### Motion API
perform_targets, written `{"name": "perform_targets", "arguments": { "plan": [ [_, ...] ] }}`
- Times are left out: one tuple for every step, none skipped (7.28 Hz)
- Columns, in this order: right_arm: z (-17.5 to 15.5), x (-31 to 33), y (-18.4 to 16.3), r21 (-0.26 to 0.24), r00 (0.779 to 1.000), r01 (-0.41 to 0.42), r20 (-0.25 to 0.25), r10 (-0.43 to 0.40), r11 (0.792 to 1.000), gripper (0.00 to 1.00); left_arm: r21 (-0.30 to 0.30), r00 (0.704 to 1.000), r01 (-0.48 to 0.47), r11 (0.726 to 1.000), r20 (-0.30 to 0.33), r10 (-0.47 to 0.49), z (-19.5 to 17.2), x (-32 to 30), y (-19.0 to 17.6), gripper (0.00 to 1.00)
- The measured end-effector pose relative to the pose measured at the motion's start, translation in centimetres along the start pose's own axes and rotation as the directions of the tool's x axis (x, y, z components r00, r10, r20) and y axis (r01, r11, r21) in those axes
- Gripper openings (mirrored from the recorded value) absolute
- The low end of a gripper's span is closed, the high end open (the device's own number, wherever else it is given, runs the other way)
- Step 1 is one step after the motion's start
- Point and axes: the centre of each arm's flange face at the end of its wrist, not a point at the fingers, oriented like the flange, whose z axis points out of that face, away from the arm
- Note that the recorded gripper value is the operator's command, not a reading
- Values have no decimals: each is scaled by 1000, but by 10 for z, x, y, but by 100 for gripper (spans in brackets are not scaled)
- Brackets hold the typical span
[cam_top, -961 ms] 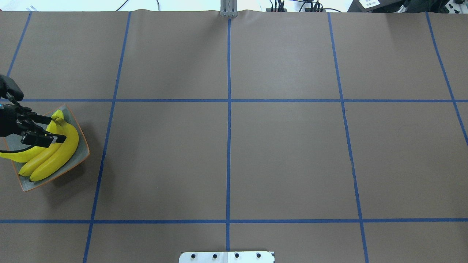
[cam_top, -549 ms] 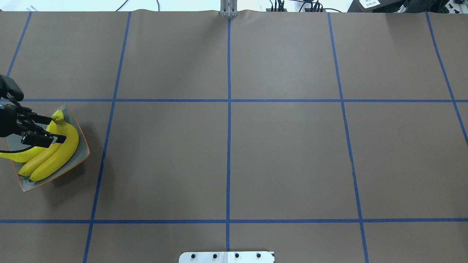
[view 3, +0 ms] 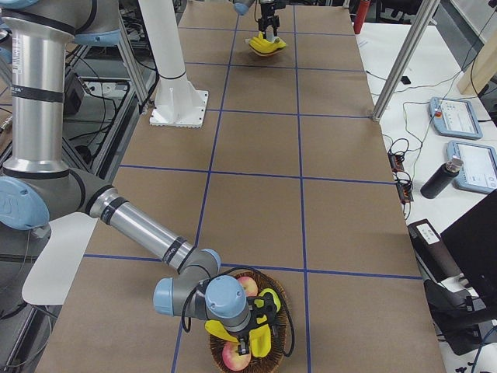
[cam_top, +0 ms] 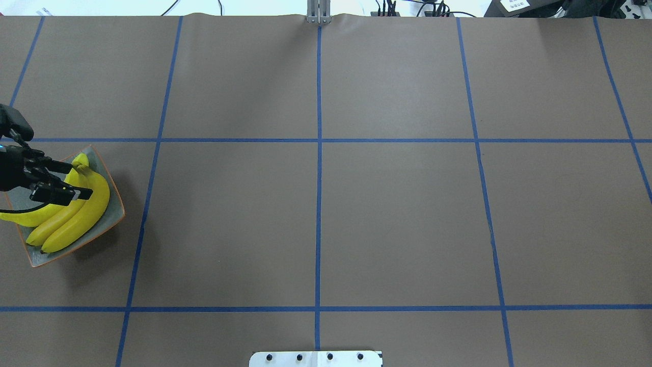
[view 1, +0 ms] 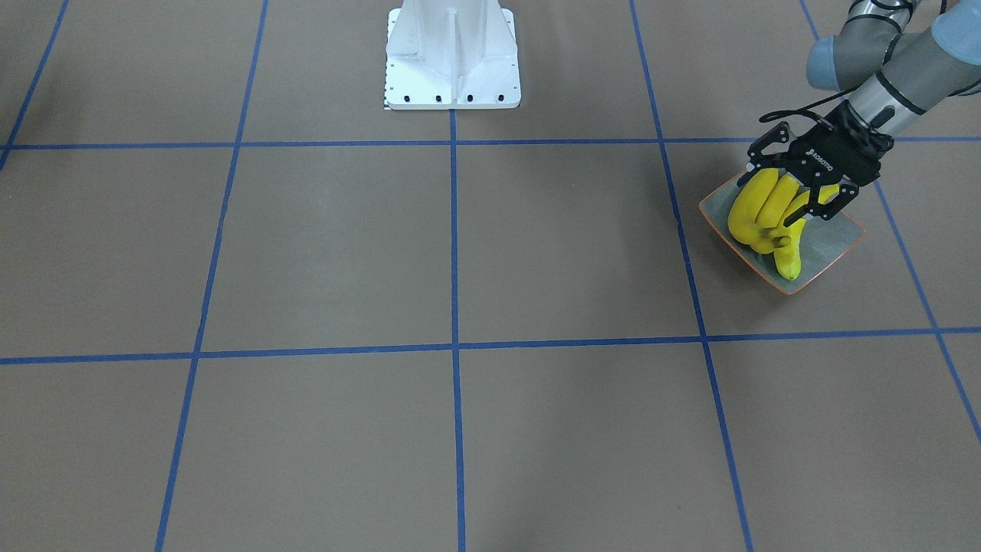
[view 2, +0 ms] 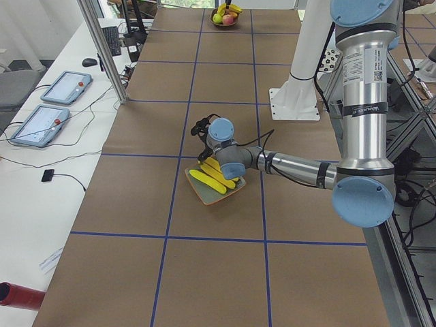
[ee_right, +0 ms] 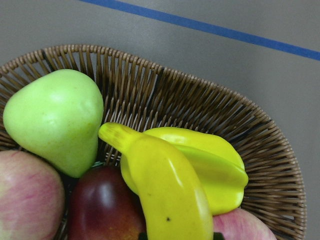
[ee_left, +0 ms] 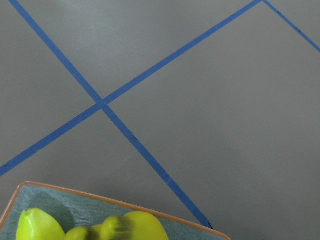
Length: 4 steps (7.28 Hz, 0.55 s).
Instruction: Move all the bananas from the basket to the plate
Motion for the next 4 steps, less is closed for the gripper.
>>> {"name": "perform_targets", "arguments": {
  "plan": [
    [-9, -3, -10, 17, 1000, 10, -5, -10, 1000, 0, -1, 1000, 1, 1000, 1, -1, 0, 0, 0, 100],
    [-22, -8, -28, 31, 1000, 12, -7, -12, 999, 0, -1, 1000, 1, 1000, 1, -1, 1, -1, 0, 100],
    [-38, -13, -53, 38, 1000, 5, -8, -5, 999, 0, -1, 1000, 1, 1000, 0, -1, 2, -1, -2, 100],
    [-56, -18, -84, 49, 1000, -18, -9, 19, 999, 0, 1, 1000, 7, 1000, -1, -7, 4, -1, -4, 100]
  ]
}}
